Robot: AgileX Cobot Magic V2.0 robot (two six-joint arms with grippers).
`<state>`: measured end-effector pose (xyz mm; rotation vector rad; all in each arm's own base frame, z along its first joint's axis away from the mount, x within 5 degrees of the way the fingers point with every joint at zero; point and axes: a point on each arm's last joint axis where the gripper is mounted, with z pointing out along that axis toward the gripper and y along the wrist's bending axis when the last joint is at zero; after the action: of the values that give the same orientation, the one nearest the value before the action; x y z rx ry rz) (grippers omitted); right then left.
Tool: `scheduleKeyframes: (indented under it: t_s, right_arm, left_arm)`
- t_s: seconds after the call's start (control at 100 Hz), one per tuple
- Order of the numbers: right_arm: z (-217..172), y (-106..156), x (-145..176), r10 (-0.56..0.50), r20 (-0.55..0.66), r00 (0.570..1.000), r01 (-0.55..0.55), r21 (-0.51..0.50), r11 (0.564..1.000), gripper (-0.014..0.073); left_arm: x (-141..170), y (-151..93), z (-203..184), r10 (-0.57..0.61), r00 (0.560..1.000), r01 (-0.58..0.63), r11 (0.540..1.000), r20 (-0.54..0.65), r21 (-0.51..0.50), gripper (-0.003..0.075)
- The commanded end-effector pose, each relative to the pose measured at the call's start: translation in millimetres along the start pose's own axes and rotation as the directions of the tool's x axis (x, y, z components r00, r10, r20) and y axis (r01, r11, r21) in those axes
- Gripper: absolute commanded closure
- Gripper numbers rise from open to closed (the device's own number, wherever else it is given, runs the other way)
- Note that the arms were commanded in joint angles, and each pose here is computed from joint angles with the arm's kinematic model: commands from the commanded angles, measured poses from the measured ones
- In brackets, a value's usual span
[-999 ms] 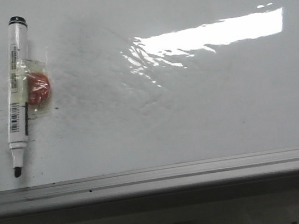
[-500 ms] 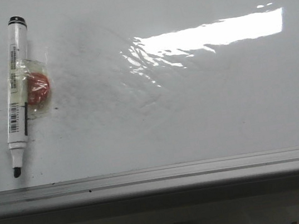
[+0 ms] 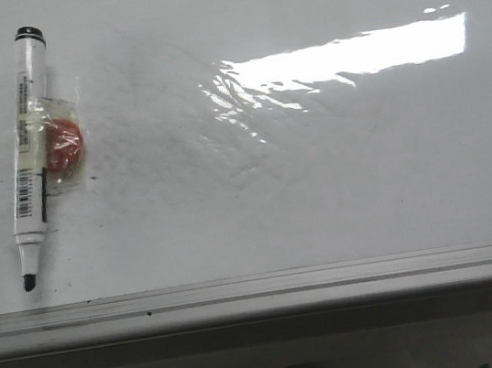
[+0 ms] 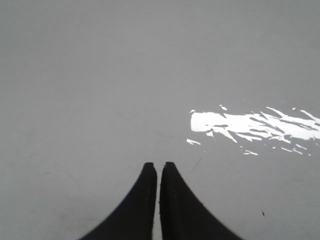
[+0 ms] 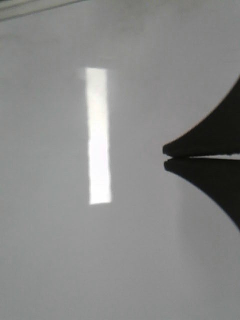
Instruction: Write number 8 on whiteboard
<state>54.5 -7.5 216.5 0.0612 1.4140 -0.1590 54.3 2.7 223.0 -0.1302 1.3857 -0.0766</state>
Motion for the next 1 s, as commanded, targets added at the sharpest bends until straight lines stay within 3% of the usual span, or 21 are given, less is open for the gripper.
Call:
scheduleKeyframes:
  t_s: [0.0,0.29,0.36,0.45,0.53,0.61,0.79,0.889,0.989]
  right_arm:
    - [-4,1,-16,-0.013,0.215,0.976,0.013,-0.002,1.0,0.0658]
    - [-16,1,-45,-0.01,0.534,0.845,0.013,-0.002,1.0,0.0658]
    - [-16,1,-48,0.01,0.542,0.841,-0.004,-0.012,1.0,0.0658]
    - [-12,0,-53,0.059,0.446,0.893,-0.051,-0.031,0.998,0.0658]
    - [-8,-2,-59,0.059,0.263,0.963,-0.058,-0.012,0.998,0.0658]
    - [-6,-4,-66,0.063,0.105,0.992,-0.064,0.004,0.998,0.0658]
    - [6,-4,-83,0.136,-0.107,0.985,-0.136,0.009,0.991,0.0658]
    - [16,-4,-85,0.15,-0.24,0.959,-0.15,0.017,0.989,0.0658]
    - [22,-3,-86,0.174,-0.295,0.939,-0.178,0.016,0.984,0.0658]
  left_arm:
    - [3,1,-3,-0.024,0.997,0.024,1.0,0.078,0.008,0.0741]
    - [3,1,-3,-0.024,0.997,0.024,1.0,0.075,0.008,0.0741]
    - [-1,0,-3,-0.024,0.996,0.024,1.0,0.086,0.009,0.0741]
    - [-10,-1,-3,-0.018,0.995,0.016,1.0,0.099,0.013,0.0741]
    - [-21,-3,-3,0.014,0.998,-0.015,1.0,0.065,0.009,0.0741]
    - [-34,-5,-2,0.016,1.0,-0.016,1.0,0.013,0.002,0.0741]
    - [-60,-8,5,0.019,0.989,-0.022,1.0,-0.145,-0.019,0.0741]
    - [-69,-10,11,0.024,0.985,-0.028,0.999,-0.168,-0.021,0.0741]
    - [-69,-10,17,0.024,0.982,-0.029,0.999,-0.19,-0.023,0.0738]
